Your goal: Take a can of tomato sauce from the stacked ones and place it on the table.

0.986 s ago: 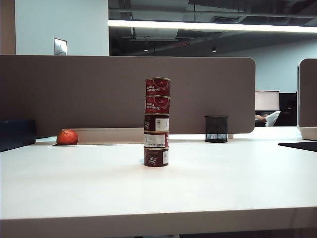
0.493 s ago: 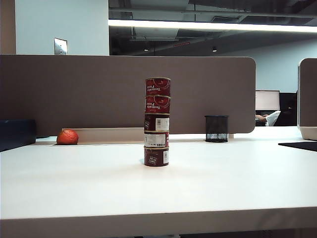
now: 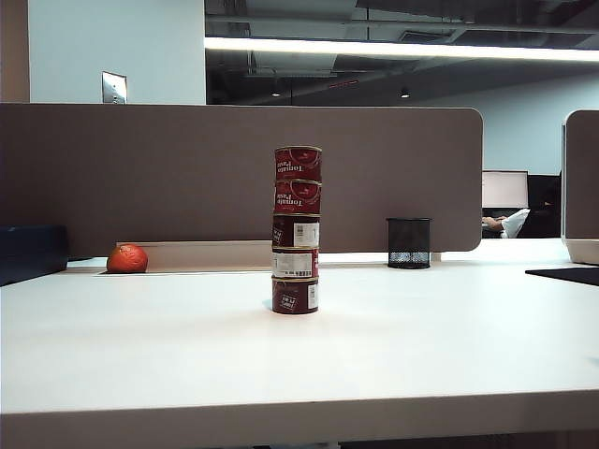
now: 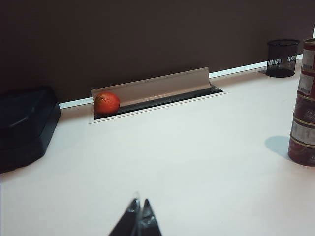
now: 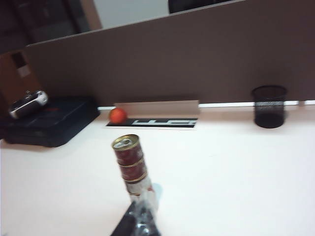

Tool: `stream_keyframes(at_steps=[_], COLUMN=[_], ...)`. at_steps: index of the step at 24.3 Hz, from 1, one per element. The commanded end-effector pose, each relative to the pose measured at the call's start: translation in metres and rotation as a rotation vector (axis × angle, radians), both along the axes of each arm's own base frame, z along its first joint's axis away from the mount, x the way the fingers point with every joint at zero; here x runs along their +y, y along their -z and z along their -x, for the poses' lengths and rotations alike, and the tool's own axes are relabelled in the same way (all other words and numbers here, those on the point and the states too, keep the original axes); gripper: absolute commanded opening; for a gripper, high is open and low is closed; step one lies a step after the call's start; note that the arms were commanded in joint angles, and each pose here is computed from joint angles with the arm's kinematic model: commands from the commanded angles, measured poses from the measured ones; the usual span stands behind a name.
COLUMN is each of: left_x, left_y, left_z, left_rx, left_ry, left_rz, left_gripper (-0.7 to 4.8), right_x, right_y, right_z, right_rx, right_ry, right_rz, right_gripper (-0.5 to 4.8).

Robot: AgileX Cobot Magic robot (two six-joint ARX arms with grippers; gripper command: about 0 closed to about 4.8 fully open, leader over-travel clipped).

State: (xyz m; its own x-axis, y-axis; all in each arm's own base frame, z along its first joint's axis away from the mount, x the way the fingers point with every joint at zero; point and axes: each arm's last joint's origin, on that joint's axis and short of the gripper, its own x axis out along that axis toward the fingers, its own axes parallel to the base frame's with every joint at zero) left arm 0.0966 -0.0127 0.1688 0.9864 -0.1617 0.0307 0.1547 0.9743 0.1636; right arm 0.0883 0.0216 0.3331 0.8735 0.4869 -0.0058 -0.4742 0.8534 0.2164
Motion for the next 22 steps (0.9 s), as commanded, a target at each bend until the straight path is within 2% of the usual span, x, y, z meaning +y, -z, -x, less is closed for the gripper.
stream_keyframes(at_steps=[1,7,13,17,20,22], left_x=[0.0,0.0,0.0,0.0,0.0,0.0], left_y=[-0.003,-0.003,-0.003,-0.002,-0.002,-0.002], left_z=[0.0,0.0,0.0,0.0,0.0,0.0], left_rx=[-0.02,-0.019,-0.019,-0.015,-0.013,-0.011], left_ry=[0.004,0.003,0.003,0.003,0.004,0.004], left_rz=[0.009,0.009,0.009,0.009,0.019,0.024], left_gripper=[-0.06,-0.06,-0.06,-0.06,-0.06,-0.06], right_x=[0.006,0.019,0.042,0.059,0.067,0.071], right_y=[-0.024,-0.062,-0.077,-0.08,-0.082,-0.083], right_z=[-0.015,-0.052,-0.085,-0.115,-0.137,-0.15], right_rx=[0.018,0.051,0.116,0.264,0.361,0.382], right_ry=[-0.144,-0.263,-0.36,-0.395,-0.402,-0.402], right_rz=[-0.001,0.0,0.007,0.025,0.041,0.044], right_gripper=[-0.06,-0.06,-0.01,0.61,0.82,1.47])
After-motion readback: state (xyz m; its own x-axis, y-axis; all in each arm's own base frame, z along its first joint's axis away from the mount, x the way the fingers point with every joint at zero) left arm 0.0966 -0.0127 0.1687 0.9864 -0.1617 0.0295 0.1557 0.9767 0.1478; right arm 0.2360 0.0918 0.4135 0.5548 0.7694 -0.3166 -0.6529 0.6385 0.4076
